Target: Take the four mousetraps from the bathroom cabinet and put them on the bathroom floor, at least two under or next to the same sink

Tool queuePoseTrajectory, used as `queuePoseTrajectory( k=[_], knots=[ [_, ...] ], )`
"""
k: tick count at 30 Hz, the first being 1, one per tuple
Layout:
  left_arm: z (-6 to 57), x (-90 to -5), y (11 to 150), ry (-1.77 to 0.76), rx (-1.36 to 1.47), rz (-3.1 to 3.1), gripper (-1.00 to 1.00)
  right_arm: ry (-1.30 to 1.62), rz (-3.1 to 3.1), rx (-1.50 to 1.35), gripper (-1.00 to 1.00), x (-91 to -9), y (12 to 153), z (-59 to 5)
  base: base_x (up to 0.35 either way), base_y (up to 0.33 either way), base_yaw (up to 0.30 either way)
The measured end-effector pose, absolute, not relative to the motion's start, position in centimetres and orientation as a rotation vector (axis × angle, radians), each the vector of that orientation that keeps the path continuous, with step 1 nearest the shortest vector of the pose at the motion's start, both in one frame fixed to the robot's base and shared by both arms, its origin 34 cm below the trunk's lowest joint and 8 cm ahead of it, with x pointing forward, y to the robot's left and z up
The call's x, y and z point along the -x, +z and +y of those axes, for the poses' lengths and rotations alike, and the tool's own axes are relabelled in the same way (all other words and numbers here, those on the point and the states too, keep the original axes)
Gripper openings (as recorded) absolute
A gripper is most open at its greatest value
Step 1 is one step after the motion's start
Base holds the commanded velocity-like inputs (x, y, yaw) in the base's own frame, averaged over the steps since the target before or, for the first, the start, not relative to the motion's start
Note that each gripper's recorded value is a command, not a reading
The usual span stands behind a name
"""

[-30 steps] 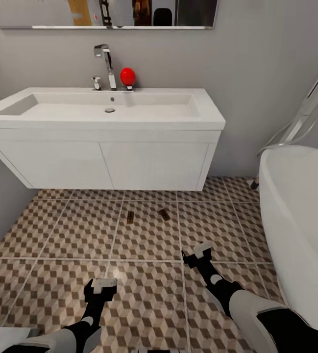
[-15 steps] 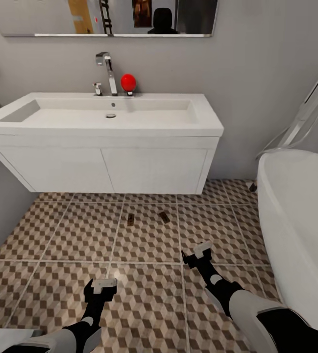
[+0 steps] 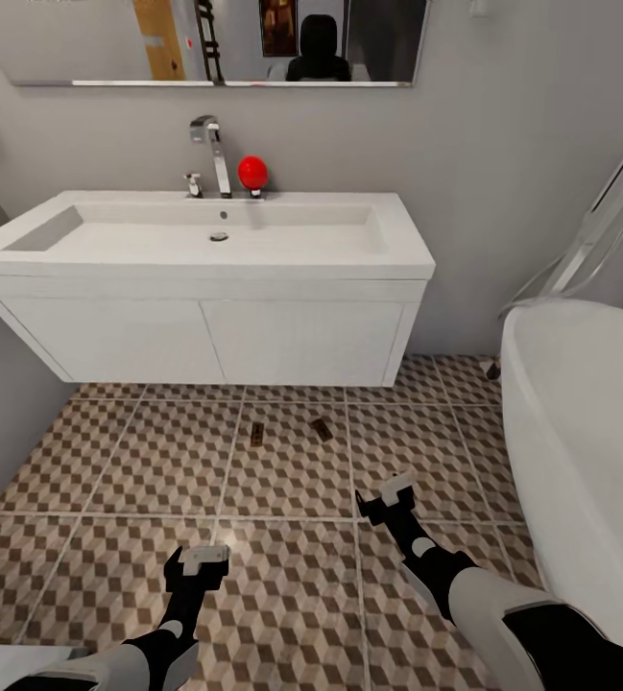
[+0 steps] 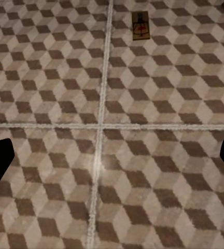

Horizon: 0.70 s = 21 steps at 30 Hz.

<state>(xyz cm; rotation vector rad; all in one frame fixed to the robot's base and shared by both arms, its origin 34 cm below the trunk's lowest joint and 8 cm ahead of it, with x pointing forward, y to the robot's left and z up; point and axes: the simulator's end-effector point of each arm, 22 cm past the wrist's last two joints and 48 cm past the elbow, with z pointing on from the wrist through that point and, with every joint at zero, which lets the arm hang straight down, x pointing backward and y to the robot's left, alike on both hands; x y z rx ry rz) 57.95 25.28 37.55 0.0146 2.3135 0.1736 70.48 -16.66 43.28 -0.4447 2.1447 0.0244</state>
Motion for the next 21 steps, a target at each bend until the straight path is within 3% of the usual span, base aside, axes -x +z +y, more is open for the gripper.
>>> queuePoseTrajectory(
  k=[21],
  knots=[
    [25.2,-58.5,41.6,0.173,-0.015,2.314,1.0,0.025,2.146,0.445,1.0,-71.0,47.3,-16.6,0.0,0.0,0.0]
  ],
)
